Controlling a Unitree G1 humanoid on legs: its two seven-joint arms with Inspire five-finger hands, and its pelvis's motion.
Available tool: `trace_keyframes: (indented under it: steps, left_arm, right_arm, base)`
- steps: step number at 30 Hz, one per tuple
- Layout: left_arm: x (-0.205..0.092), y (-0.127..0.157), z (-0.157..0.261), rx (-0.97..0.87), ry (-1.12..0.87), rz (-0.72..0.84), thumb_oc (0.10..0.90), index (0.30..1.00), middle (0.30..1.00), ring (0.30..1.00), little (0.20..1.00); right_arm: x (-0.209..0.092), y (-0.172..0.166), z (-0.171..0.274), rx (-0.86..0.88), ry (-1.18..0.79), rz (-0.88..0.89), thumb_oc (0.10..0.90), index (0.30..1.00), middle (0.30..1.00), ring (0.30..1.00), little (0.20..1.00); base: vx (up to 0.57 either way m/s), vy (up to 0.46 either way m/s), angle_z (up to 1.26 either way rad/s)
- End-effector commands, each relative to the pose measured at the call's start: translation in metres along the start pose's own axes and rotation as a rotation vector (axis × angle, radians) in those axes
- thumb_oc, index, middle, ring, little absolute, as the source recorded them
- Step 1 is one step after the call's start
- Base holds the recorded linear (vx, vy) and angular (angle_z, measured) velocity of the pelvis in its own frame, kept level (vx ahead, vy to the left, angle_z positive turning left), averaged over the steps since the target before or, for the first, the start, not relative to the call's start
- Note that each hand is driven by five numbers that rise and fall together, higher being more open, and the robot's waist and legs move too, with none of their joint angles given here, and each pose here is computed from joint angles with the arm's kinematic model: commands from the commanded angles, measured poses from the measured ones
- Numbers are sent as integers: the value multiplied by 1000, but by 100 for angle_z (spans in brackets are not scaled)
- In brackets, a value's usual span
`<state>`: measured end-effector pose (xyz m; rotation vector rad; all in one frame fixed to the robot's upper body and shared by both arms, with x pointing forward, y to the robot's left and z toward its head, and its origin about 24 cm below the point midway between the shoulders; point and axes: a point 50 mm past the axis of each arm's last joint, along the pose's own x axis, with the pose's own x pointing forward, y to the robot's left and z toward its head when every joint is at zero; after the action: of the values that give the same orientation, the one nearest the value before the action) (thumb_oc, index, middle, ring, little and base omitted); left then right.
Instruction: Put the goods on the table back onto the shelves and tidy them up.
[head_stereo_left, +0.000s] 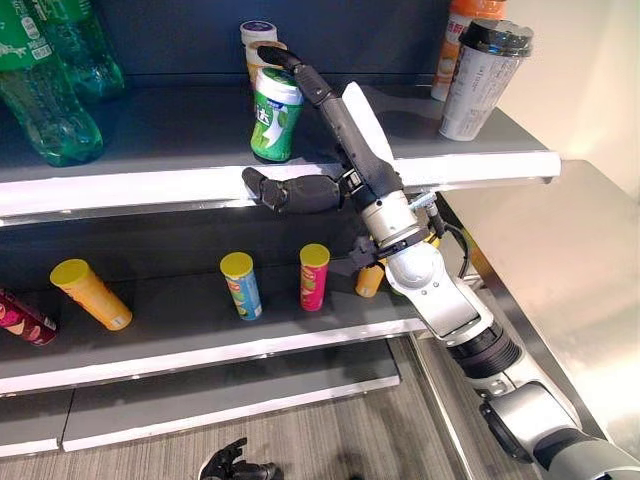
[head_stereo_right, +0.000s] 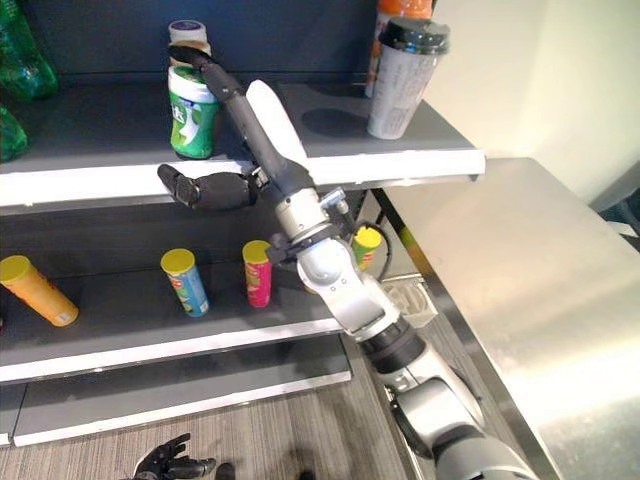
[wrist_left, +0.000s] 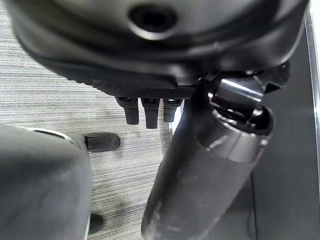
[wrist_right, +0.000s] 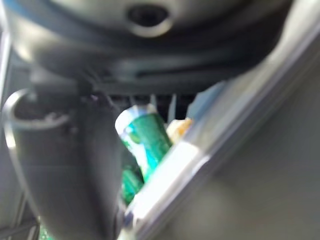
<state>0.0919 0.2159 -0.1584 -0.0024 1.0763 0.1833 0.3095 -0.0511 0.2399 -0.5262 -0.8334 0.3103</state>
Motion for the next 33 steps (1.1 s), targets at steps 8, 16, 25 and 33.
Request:
trace_keyframes:
  steps: [8,16,25,33]
  left_arm:
    - [6,11,19,96,-31,43,800,900,900,900,900]
    - [5,17,19,98,-29,64,800,900,900,900,900]
    - [4,28,15,101,-9,91,800,900,900,900,900]
    - [3,38,17,139,-15,102,800,900,900,900,900]
  right_arm:
    - [43,-59,44,5,-199,-207,800,900,900,900,900]
    - [64,-68,71,23,-298,-208,800,900,900,900,900]
    - [83,-90,89,-20,-342,-211,800,900,900,900,900]
    - [106,-136,98,-87,-295,-240,800,900,900,900,900]
  base:
    - [-2,-28,-7]
    - [-1,-22,-10]
    - [0,0,0]
    - [-13,5,-4]
